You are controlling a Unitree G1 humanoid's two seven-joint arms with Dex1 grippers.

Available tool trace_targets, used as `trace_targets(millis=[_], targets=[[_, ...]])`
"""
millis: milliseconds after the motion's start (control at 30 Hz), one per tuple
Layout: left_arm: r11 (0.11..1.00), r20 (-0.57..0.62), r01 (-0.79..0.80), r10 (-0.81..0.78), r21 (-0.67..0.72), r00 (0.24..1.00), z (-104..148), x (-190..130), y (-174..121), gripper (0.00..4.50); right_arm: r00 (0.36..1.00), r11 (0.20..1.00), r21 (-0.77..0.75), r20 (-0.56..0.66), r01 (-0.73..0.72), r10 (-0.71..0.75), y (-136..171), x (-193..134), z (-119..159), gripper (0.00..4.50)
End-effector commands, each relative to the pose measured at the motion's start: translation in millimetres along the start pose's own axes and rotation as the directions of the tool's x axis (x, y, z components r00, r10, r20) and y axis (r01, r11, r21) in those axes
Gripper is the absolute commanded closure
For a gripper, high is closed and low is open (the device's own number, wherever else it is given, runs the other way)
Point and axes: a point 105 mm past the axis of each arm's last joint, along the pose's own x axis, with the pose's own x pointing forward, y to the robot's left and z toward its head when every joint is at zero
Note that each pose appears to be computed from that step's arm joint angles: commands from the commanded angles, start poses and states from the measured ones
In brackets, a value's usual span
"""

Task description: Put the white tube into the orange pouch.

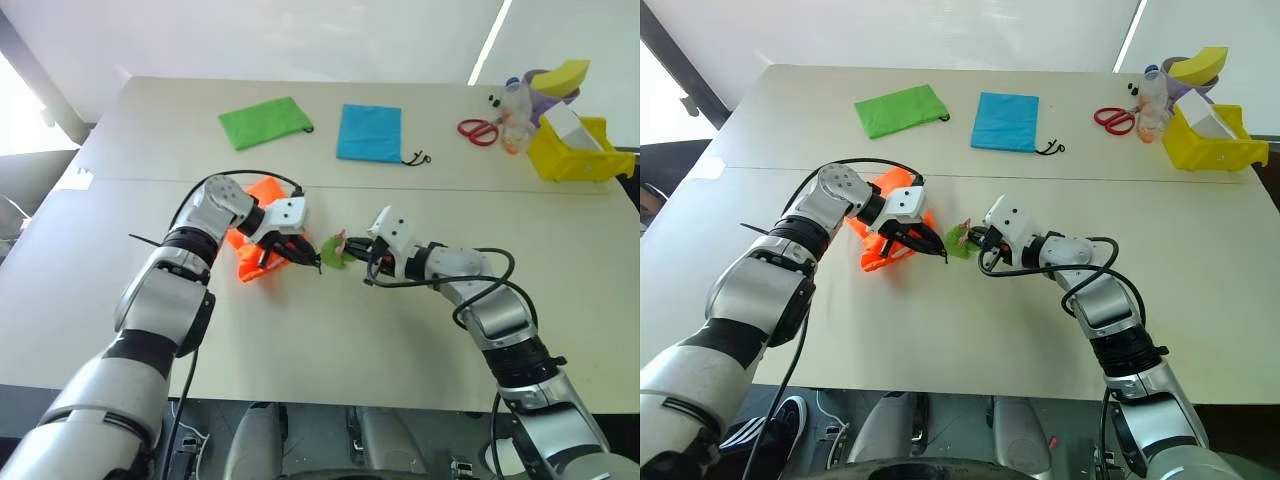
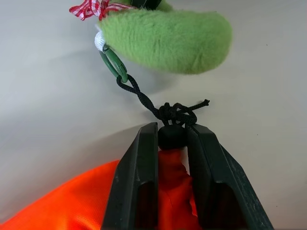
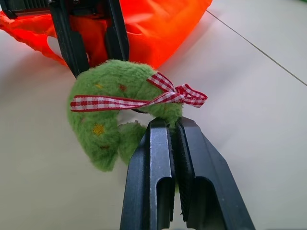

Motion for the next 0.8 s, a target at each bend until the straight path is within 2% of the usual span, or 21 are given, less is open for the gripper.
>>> trace_targets(millis=[33, 233, 267, 300, 400, 633, 800], targets=[[1.000, -0.016, -0.002, 0.003, 0.026, 1.000, -2, -1, -1, 3.62, 0.998, 0.999, -0.047, 0.062, 0.017, -0.014, -3, -3, 18, 4.50], [0.999, -0.046, 0.004, -0.002, 0.053, 0.999, -6, 0, -3, 3.62, 0.998, 0.999, -0.050, 0.066, 0.019, -0.016, -4, -3, 20, 4.50], [0.998, -0.034, 0.006, -0.004, 0.061, 0.999, -4, 1, -3, 4.13, 0.998, 0.999, -0.050, 0.067, 0.019, -0.016, -4, -3, 20, 4.50], [0.998, -0.010, 0.010, -0.009, 0.055, 1.000, -1, 1, -3, 4.29, 0.998, 0.998, -0.052, 0.067, 0.019, -0.015, -4, -3, 20, 4.50], [0.998, 0.018, 0.009, -0.011, 0.063, 1.000, 3, 1, -3, 4.29, 0.998, 0.998, -0.055, 0.068, 0.021, -0.017, -5, -3, 21, 4.50], [0.997, -0.016, 0.030, -0.029, 0.065, 0.999, -4, -3, -7, 4.29, 0.997, 0.998, -0.058, 0.068, 0.027, -0.023, -8, -5, 21, 4.50], [0.990, -0.115, 0.050, -0.035, 0.133, 0.993, -16, -15, -11, 4.29, 0.996, 0.994, -0.065, 0.038, 0.086, -0.084, -26, -17, 13, 4.50]])
